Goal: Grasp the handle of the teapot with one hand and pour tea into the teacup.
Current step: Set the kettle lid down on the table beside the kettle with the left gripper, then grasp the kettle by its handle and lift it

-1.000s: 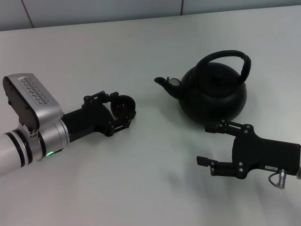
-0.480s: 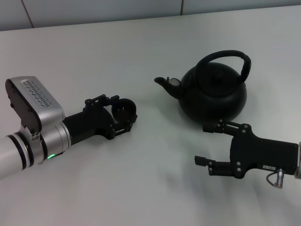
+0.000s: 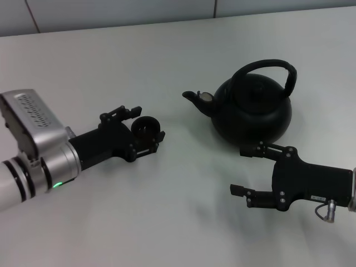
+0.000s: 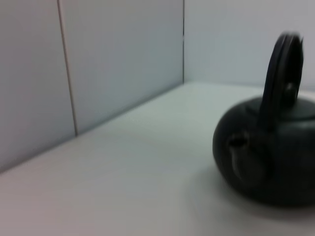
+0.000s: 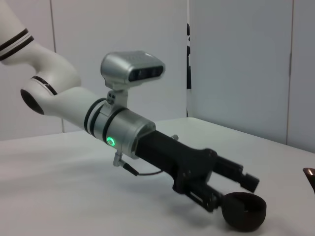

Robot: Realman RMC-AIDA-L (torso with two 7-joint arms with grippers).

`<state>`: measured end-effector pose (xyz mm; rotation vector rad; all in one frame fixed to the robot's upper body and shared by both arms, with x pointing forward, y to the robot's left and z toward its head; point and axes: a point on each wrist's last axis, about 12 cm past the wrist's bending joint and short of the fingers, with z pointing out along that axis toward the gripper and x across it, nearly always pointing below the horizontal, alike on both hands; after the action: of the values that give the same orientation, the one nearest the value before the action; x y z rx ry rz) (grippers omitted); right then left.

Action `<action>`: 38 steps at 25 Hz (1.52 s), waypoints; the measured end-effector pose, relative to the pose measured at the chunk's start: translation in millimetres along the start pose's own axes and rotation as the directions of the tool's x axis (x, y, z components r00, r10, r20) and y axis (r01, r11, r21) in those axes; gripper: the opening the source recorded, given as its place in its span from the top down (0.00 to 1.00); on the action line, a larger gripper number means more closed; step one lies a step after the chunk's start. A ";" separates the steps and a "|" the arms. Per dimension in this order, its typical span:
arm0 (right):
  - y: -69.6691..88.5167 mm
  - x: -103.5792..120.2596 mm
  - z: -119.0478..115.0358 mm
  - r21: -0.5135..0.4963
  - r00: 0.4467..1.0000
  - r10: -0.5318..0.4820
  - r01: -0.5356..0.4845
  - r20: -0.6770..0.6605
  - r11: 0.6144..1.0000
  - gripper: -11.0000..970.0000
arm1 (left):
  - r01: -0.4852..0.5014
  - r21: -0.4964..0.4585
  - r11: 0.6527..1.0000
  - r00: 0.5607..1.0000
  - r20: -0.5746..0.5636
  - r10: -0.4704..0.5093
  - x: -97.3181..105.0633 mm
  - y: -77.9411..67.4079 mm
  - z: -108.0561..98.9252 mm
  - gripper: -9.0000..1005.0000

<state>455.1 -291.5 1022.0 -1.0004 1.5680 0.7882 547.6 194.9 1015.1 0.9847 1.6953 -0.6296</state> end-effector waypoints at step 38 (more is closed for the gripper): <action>-3.3 -2.6 4.2 0.007 1.000 0.003 -0.003 0.013 1.000 0.16 | -0.013 0.008 1.000 0.968 0.251 0.011 32.9 -22.0 -184.0 0.20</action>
<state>460.0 -288.8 1023.6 -0.9864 1.5603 0.7893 430.3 339.2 1044.0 0.8809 1.4626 -0.7232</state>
